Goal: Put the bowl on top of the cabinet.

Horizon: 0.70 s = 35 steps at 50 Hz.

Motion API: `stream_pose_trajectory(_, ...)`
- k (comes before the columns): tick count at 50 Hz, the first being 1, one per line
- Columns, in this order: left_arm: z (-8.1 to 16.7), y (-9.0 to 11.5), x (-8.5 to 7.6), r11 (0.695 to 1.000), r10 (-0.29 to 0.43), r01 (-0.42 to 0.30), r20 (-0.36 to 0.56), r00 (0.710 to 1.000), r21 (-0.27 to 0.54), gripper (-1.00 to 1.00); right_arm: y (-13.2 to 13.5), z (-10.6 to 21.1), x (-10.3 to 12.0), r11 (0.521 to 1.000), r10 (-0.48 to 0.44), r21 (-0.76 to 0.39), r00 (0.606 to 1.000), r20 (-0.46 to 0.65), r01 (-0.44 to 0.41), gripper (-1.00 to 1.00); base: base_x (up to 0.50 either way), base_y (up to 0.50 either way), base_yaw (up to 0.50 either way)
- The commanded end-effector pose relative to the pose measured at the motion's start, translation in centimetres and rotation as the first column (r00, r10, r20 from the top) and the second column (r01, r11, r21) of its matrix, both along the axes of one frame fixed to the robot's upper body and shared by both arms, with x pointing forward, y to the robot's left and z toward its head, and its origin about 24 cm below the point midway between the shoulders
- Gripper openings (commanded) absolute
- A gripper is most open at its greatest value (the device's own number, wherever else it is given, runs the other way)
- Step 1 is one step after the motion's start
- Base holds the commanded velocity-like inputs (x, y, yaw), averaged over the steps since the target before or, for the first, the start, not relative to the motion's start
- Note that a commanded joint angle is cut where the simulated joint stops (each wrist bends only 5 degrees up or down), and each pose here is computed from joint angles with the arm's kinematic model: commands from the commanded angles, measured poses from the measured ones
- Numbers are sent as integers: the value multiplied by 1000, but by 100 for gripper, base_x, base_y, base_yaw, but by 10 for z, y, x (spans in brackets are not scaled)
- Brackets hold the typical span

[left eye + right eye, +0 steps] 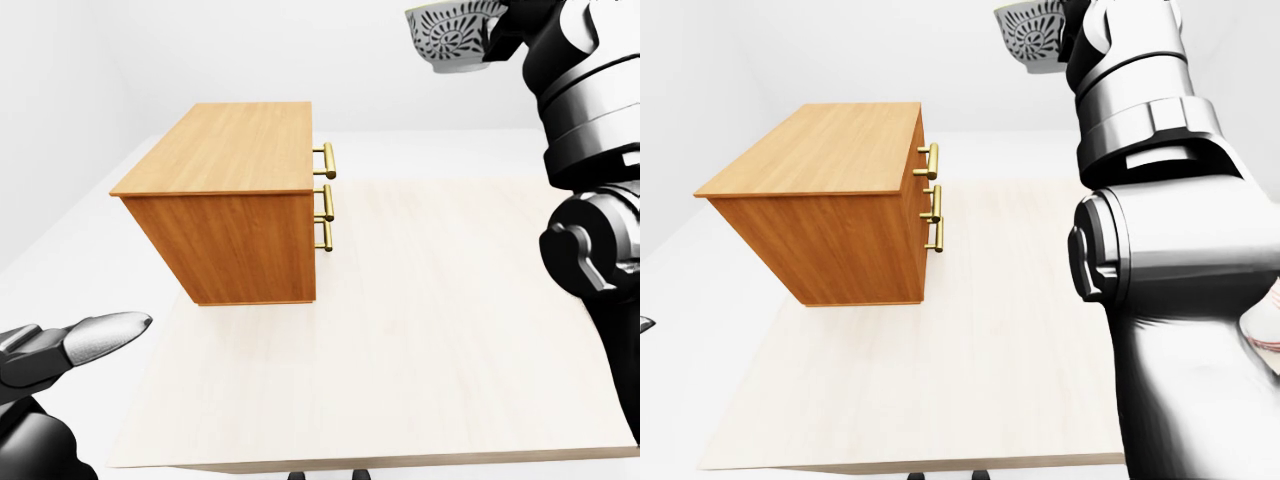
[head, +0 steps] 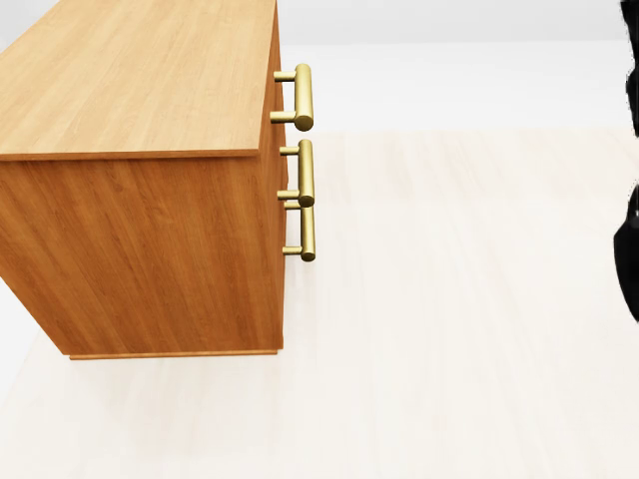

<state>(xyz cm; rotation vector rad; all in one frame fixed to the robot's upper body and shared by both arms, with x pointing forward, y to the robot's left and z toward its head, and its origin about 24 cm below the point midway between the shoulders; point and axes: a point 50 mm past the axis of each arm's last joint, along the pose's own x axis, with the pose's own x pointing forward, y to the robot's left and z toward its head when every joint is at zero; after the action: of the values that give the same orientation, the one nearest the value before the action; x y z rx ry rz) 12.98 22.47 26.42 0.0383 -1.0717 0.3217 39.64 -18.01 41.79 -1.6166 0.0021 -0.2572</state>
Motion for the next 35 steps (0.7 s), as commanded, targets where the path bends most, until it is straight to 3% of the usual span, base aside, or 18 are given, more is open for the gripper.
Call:
stream_pose_trajectory(1, 1, 0, 0, 1000, -7, 7, 6, 1000, 2, 100, 85, -4, 3, 974, 227, -3, 974, 26, -227, -100, 0, 0, 0)
stream_pose_trajectory(3, 0, -1, 0, 1000, -8, 8, 0, 1000, 3, 100, 109, -7, 1, 955, 297, 17, 954, 27, -298, -100, 0, 0, 0)
stream_pose_trajectory(12, -2, -1, 1, 1000, -6, 6, -8, 1000, 5, 100, 144, -5, -7, 924, 383, -1, 923, 38, -383, -100, 0, 0, 0)
stream_pose_trajectory(16, -2, -1, 1, 1000, -7, 7, -11, 1000, 5, 100, 175, -8, -15, 883, 468, 22, 883, 30, -468, -100, 0, 0, 0)
stream_pose_trajectory(31, -1, -1, 1, 1000, -13, 13, -4, 1000, 3, 100, 206, -9, -28, 838, 545, 19, 838, 16, -545, -100, 0, 0, 0)
stream_pose_trajectory(35, -1, -1, 0, 1000, -13, 13, -2, 1000, 2, 100, 220, -13, -33, 806, 591, 55, 807, -6, -590, -100, 0, 0, 0)
